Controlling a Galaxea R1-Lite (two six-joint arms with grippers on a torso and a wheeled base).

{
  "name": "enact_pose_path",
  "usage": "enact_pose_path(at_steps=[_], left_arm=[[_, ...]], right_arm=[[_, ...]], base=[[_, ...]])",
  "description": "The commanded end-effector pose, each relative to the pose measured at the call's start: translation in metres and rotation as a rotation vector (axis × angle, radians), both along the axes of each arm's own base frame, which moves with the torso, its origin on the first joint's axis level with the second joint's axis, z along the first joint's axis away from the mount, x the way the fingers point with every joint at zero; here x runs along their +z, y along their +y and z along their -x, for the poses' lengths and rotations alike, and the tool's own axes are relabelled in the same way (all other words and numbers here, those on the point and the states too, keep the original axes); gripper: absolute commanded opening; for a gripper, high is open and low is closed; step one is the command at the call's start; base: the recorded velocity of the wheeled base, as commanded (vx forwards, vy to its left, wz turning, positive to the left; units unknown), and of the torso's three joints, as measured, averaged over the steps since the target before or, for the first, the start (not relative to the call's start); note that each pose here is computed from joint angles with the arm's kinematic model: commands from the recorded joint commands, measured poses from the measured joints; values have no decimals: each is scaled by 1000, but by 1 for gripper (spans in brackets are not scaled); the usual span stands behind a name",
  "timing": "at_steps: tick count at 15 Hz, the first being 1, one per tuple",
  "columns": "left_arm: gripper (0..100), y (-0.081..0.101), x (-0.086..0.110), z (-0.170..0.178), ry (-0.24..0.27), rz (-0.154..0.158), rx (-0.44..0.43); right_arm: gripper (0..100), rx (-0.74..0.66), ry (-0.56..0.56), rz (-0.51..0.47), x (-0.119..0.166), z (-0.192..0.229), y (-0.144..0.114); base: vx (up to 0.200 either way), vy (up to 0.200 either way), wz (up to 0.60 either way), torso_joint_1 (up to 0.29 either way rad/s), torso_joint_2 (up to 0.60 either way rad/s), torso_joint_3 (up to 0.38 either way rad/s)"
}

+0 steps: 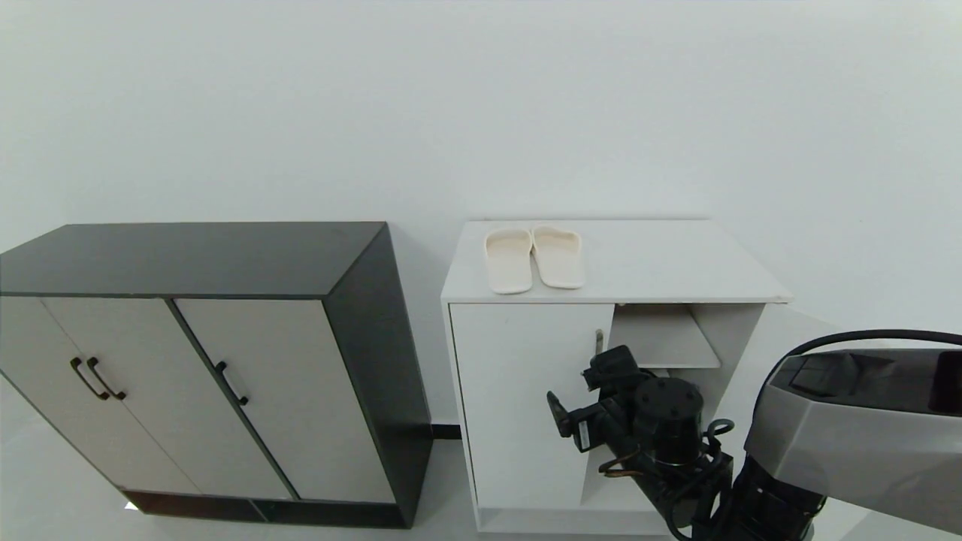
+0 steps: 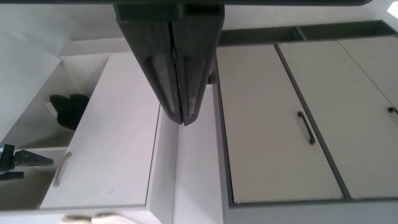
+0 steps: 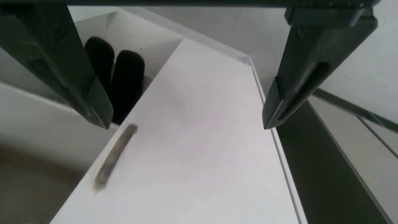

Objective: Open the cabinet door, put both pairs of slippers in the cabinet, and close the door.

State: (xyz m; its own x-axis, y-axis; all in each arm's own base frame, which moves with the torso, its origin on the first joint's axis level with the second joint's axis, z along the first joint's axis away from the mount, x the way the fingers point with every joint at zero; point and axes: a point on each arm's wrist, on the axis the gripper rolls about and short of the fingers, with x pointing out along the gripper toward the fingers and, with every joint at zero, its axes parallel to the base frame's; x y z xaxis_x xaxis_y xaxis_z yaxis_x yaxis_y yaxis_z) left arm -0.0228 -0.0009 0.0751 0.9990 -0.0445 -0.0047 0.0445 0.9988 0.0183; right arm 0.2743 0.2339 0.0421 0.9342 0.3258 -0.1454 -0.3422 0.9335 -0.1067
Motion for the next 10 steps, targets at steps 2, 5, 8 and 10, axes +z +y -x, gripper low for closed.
enact_pose_path(at_steps=[2,5,8,10], left_arm=[[0,0,0,0,1,0,0],[0,0,0,0,2,2,0],[0,0,0,0,1,-1,0],[0,0,0,0,1,-1,0]], right_arm=[[100,7,-79,4,-8,-3,2],[100,2,-22,-19,29,-7,7],[100,-3,20,-78,96,-10,14],[100,-7,63,-96,125,-9,23]], base=[[0,0,0,76,-159,-95],[0,0,0,9,-20,-15],[0,0,0,0,0,0],[0,0,0,0,0,0]])
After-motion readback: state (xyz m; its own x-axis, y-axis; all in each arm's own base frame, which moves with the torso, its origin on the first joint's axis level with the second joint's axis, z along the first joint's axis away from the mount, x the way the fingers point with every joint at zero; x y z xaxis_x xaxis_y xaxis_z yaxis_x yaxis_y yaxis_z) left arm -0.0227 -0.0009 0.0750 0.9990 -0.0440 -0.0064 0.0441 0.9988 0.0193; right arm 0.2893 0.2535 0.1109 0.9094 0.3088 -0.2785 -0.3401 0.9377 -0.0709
